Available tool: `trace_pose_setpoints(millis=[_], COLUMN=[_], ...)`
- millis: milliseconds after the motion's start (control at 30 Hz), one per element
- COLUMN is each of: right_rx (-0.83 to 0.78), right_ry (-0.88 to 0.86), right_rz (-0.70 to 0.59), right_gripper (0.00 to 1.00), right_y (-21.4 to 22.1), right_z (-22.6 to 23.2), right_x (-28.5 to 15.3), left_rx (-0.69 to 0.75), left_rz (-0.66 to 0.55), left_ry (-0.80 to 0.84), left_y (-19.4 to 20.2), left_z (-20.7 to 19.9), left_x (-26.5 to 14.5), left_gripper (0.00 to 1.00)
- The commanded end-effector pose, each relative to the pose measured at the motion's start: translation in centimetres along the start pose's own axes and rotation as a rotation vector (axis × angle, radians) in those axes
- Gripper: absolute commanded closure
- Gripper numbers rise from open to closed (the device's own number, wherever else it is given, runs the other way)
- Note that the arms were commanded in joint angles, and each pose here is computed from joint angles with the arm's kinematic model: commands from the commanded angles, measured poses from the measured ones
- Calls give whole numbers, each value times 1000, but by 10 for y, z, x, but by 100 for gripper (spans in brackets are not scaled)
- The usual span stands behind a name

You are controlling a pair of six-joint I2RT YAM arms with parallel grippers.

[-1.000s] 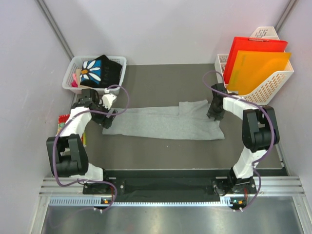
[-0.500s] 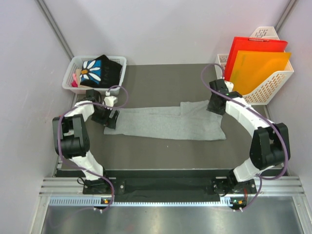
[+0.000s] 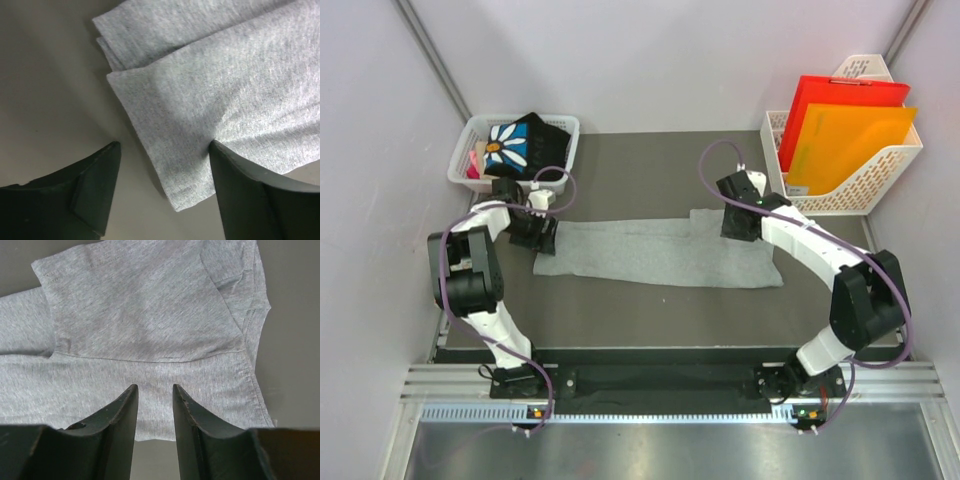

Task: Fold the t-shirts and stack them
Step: Grab the bottom of the folded rectangular tshirt with left arm, then fold the folded rectangular tshirt in 1/3 of the way

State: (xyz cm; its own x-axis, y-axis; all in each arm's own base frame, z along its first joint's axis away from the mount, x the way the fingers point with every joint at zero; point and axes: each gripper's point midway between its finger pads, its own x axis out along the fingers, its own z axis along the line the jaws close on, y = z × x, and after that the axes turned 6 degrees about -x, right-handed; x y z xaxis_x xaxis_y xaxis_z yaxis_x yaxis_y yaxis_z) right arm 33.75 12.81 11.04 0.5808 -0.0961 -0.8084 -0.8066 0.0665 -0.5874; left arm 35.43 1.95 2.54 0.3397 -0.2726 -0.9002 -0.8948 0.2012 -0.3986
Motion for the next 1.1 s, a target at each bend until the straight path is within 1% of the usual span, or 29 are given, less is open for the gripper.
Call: trace_pose_setpoints(millis=[0, 33, 67, 133, 167, 233, 267, 367, 500, 533, 667, 733, 833, 867, 933, 967, 1067], right_rx=[-12, -15, -21, -27, -30, -31, -33, -35, -41, -41, -44, -43, -48, -44, -41, -44, -49], right_ry=[12, 13, 10, 12, 11, 7, 8, 9, 17, 18, 17, 13, 9, 10, 4, 4, 7], right_rz=[-16, -11, -10, -5, -3, -4, -2, 3, 6, 7, 19, 23, 27, 25, 19, 20, 18], right_gripper=[66, 67, 67, 68, 68, 69, 69, 71, 72, 72, 73, 73, 74, 74, 74, 74, 74], right_y=[-3, -1, 0, 3, 4, 4, 5, 7, 10, 11, 18, 20, 23, 23, 22, 23, 25], right_z=[8, 9, 11, 12, 12, 14, 14, 14, 12, 12, 12, 13, 12, 12, 11, 11, 10], right_x=[2, 3, 4, 5, 5, 5, 5, 5, 8, 10, 15, 16, 16, 17, 15, 15, 15], left_rx=[-18, -18, -22, -23, -22, -23, -19, -12, 26, 41, 71, 99, 104, 108, 113, 120, 110], left_rz=[-17, -15, -11, -7, -8, -5, -8, -6, -16, -32, -41, -66, -75, -90, -98, -118, -131], left_ry=[35, 37, 41, 43, 47, 50, 52, 53, 28, 8, -57, -91, -136, -149, -138, -128, -56], left_y=[-2, -1, 0, 2, 1, 2, 1, 1, 3, 0, 5, 0, 1, -4, -8, -16, -25], left_z=[2, 2, 2, 1, 1, 1, 0, -2, -2, 0, 12, 17, 27, 30, 26, 23, 5], left_x=[12, 13, 14, 15, 14, 14, 13, 5, -15, -26, -56, -72, -91, -98, -104, -110, -115], left_gripper=[29, 33, 44, 52, 60, 70, 83, 100, 100, 100, 100, 100, 100, 100, 100, 100, 100])
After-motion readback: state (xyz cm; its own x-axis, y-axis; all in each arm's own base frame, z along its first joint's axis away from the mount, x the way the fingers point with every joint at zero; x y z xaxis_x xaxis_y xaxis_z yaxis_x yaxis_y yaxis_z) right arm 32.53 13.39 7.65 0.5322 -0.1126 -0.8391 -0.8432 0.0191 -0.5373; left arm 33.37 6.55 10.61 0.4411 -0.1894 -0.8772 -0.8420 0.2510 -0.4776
